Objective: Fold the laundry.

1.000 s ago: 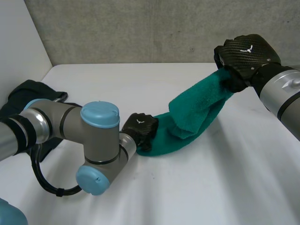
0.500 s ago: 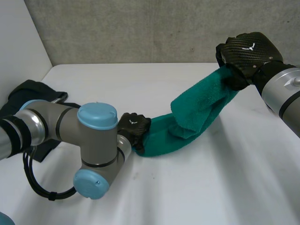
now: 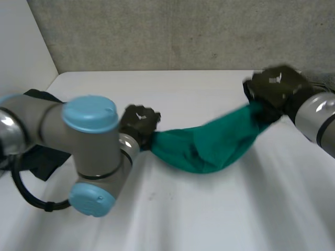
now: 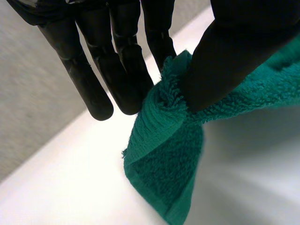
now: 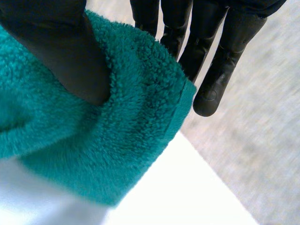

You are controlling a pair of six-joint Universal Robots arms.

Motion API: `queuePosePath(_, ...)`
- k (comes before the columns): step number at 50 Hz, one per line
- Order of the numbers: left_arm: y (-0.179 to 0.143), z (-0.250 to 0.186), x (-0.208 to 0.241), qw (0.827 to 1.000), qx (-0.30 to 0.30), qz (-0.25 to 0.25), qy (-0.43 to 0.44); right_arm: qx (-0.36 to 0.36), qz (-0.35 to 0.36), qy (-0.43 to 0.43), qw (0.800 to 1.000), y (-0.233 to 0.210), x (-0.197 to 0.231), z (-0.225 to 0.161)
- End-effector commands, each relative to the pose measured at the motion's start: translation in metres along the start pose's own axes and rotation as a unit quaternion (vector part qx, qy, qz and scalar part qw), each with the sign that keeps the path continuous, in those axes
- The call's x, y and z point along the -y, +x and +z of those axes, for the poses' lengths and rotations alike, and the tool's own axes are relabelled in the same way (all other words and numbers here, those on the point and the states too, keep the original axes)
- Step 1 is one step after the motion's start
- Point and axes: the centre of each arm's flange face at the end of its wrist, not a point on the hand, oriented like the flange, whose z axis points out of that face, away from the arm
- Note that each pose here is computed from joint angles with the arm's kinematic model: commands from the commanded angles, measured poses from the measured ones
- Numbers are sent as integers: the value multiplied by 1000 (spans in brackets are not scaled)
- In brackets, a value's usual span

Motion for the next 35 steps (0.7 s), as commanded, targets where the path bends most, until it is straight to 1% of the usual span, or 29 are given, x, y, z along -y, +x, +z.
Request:
queuePosePath(1,-31,-22,17,999,27,-7,16,97,-67,-202,972,0,-64,-3)
queuePosePath(2,-31,-22,15,1000,27,-6,12,106,-73,-205,970,-2,-69,1)
queuePosePath(5,-32,-20,13,999,30,-7,12,87,-65,-190,976,1,-74,16)
queuePosePath(6,-33,-14,13,999,33,-7,17,69,-58,-170,981,3,-79,31)
queuePosePath(8,-33,-4,15,999,39,-5,32,42,-53,-147,987,9,-81,45)
queuePosePath(9,-34,3,17,998,45,-6,44,29,-51,-133,989,13,-80,53)
queuePosePath(10,-39,17,30,995,61,-7,80,0,-46,-100,994,22,-75,67)
queuePosePath(13,-58,36,57,985,100,-5,142,-52,-35,-36,997,42,-57,88)
queuePosePath(14,-76,44,79,974,130,1,186,-89,-26,2,996,57,-44,97)
queuePosePath(17,-95,44,120,951,167,7,261,-149,-10,75,986,80,-12,104)
queuePosePath(18,-104,40,145,932,189,6,308,-181,7,124,976,89,9,105)
queuePosePath(21,-116,30,175,903,216,-2,372,-216,37,188,957,103,29,106)
queuePosePath(22,-121,21,189,887,228,-5,403,-228,53,229,945,110,42,103)
queuePosePath(24,-126,10,201,873,236,-8,426,-237,61,258,935,116,54,97)
queuePosePath(25,-128,5,205,868,240,-9,434,-233,65,264,934,115,58,94)
queuePosePath(26,-129,0,206,867,241,-8,436,-229,67,265,934,115,63,86)
queuePosePath(29,-123,-2,192,880,230,-7,416,-206,73,233,948,106,55,83)
queuePosePath(30,-115,1,176,893,219,-3,393,-176,79,194,962,95,42,83)
queuePosePath(32,-107,5,156,907,207,0,366,-140,88,151,975,81,26,82)
queuePosePath(33,-103,7,147,914,200,1,353,-101,94,107,985,67,10,81)
queuePosePath(34,-93,9,128,926,186,4,327,-82,95,87,988,60,2,80)
queuePosePath(35,-89,10,118,933,179,5,313,-61,97,66,991,51,-7,79)
